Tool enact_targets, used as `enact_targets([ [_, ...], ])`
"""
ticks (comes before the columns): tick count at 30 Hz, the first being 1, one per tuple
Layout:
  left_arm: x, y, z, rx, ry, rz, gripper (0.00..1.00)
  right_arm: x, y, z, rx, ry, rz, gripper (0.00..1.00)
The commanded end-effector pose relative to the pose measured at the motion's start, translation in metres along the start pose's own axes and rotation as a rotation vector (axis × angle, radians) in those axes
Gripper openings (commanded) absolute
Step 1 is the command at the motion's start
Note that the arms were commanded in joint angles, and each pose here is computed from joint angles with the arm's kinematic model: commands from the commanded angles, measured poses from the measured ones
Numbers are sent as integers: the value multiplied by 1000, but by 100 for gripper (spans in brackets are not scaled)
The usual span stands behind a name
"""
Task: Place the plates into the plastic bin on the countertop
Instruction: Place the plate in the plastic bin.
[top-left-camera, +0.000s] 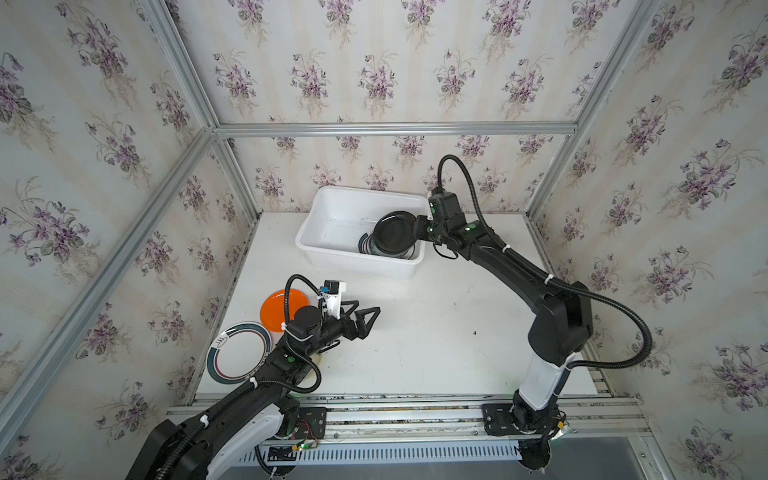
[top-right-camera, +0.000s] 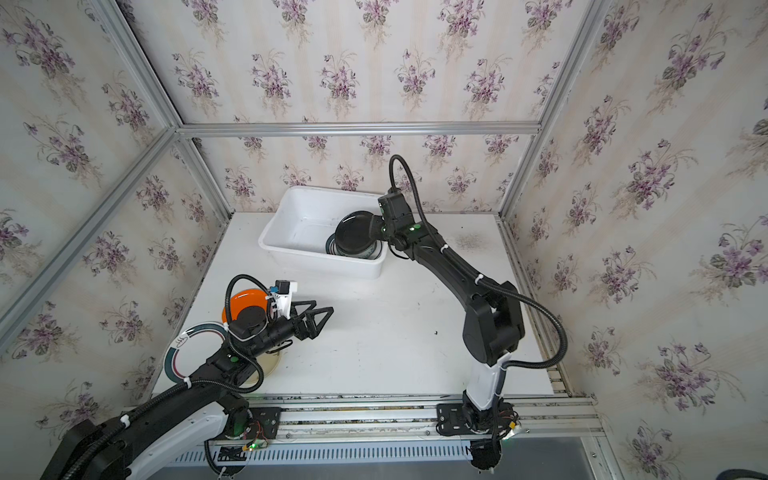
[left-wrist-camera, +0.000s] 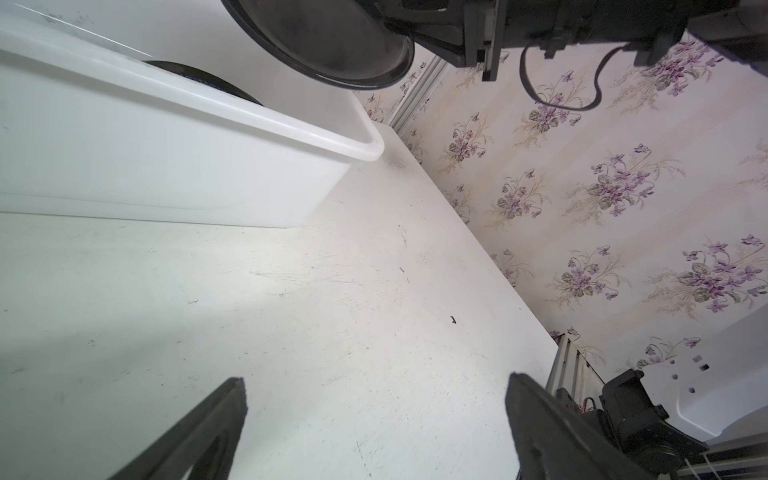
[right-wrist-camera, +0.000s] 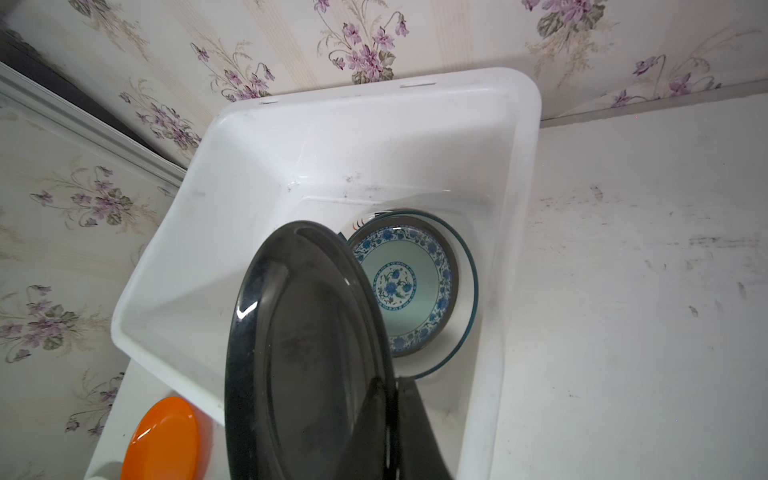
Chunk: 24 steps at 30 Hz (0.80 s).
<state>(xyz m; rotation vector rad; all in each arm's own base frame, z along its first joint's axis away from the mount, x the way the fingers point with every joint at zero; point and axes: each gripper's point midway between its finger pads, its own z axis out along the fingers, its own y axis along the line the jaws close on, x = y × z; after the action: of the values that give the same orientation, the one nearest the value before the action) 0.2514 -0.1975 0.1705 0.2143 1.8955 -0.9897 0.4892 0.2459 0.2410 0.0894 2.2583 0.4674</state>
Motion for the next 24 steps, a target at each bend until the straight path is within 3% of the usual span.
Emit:
enact_targets([
  [1, -7, 9, -1, -65, -18, 38, 100, -9, -3, 13, 48, 12, -42, 0],
  [11, -12, 29, -10, -196, -39, 47, 99, 5, -9, 73, 121, 112, -77, 0],
  [24, -13, 36, -14, -239, -52, 33, 100, 27, -32, 108, 235, 194, -120, 0],
])
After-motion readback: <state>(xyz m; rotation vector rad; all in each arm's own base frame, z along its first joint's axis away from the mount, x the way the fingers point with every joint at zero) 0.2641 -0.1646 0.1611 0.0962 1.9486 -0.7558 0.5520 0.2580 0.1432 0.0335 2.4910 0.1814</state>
